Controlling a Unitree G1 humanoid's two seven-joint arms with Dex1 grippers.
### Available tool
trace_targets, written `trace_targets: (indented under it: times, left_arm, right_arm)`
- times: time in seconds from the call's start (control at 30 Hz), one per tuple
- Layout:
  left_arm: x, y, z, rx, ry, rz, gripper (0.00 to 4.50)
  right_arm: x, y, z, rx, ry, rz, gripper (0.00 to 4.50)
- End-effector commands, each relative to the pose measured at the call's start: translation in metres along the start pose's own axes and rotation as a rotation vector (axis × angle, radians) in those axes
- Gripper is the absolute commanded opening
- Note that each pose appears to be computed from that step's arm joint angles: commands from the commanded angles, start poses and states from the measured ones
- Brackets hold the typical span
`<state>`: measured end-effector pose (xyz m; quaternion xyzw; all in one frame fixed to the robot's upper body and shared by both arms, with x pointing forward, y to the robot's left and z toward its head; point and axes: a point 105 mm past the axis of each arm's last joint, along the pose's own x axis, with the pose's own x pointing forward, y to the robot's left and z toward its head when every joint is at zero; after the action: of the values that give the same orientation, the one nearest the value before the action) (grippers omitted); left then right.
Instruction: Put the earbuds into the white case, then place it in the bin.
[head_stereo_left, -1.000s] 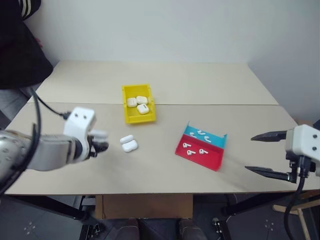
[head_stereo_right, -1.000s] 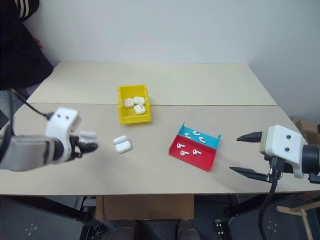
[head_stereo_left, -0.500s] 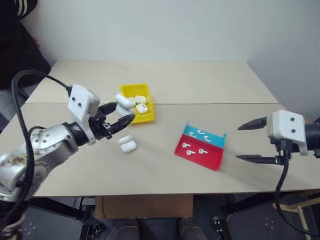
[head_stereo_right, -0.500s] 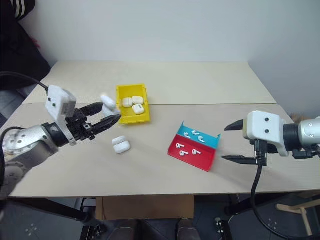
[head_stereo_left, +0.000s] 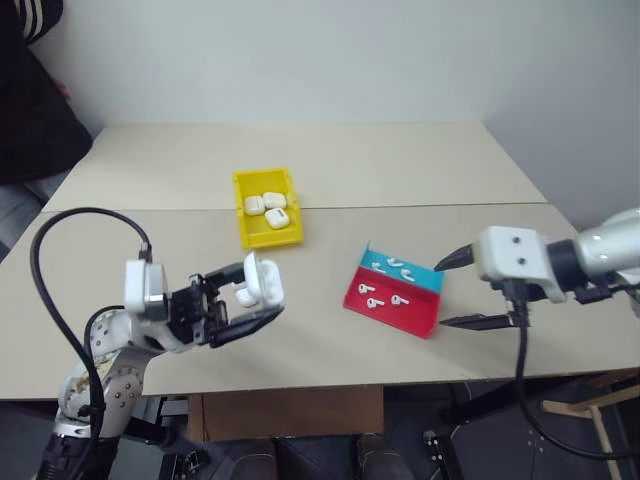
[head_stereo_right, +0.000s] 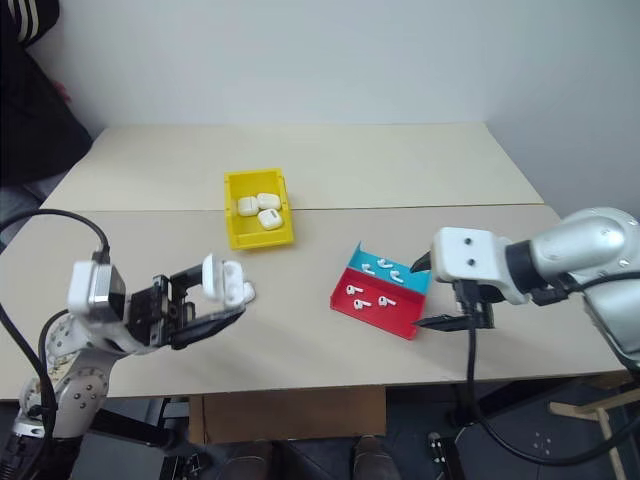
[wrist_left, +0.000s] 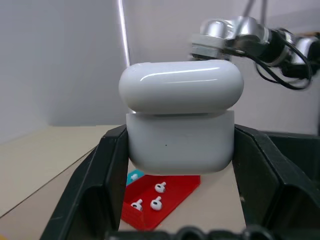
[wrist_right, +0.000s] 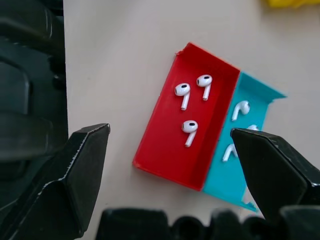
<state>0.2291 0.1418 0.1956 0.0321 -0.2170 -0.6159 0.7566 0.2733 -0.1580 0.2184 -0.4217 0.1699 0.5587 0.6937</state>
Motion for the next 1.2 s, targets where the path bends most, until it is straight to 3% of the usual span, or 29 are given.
trace_targets:
  times: [0.03,0.27,0.4,0.57,0.7,1.2]
  left_arm:
    - [-0.003,-0.002,0.000,0.044,0.003,-0.016,2.78]
    - [-0.008,-0.012,-0.003,0.031,-0.006,-0.052,2.78]
    - [-0.010,-0.012,-0.005,0.042,-0.004,-0.048,2.78]
    - [-0.009,-0.013,-0.006,0.027,0.007,-0.048,2.78]
    - [-0.011,-0.015,-0.003,0.021,-0.004,-0.056,2.78]
    - [-0.011,-0.019,-0.001,0.021,0.013,-0.034,2.78]
  right_arm:
    - [0.010,-0.004,0.010,0.024,0.032,0.022,4.50]
    - [0.048,-0.019,0.018,0.070,0.090,0.083,4.50]
    - [0.067,-0.025,0.013,0.063,0.136,0.083,3.64]
    - [0.083,-0.028,0.007,0.061,0.172,0.102,3.64]
    - [0.091,-0.031,0.001,0.048,0.203,0.109,2.72]
    - [0.116,-0.041,-0.002,-0.016,0.252,0.141,2.72]
